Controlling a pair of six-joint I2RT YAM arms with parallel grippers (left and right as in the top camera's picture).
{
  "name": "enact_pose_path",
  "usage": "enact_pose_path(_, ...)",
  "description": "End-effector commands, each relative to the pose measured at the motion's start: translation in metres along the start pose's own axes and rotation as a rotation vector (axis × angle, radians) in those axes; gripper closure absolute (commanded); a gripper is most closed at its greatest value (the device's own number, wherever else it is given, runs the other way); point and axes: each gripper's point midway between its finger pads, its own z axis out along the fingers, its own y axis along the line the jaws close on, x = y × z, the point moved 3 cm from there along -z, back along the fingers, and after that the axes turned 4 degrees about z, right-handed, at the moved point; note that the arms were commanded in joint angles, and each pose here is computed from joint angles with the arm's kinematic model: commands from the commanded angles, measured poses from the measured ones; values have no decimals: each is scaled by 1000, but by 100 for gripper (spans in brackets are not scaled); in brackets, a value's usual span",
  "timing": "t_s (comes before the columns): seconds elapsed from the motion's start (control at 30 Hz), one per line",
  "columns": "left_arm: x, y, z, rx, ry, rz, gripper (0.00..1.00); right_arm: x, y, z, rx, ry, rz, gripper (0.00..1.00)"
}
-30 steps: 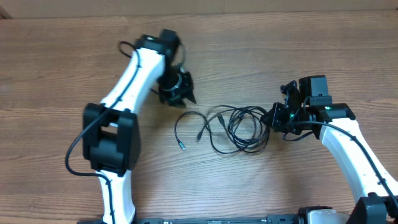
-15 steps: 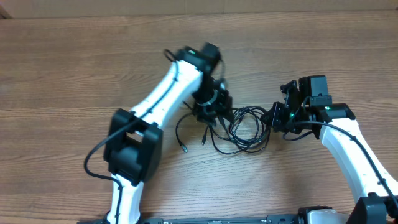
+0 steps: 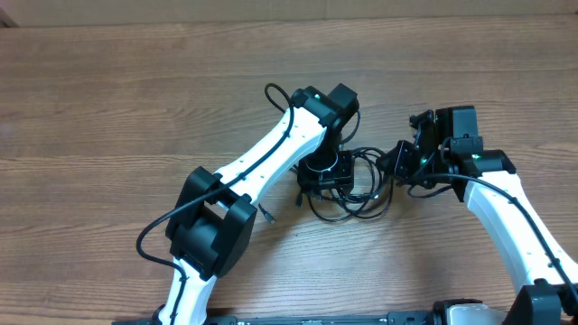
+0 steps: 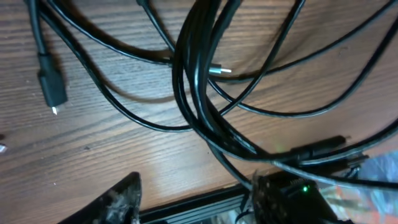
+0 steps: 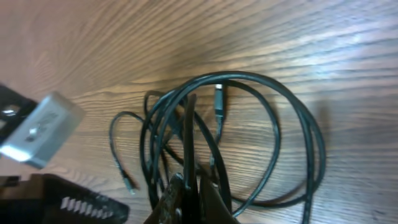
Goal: Untangle cables
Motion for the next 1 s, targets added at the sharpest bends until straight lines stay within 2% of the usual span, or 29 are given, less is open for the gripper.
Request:
enact_pose_path(0.0, -1, 0, -1, -21, -32, -26, 45, -6, 15, -5, -72, -5, -13, 96)
enact_pose_path(0.5, -4, -4, 1, -16, -59, -206, 46, -6, 16, -5, -79, -1, -14, 96)
enact_pose_path(0.97, -3, -13, 5, -10, -73, -222, 52, -6, 16, -5, -79, -1, -14, 96)
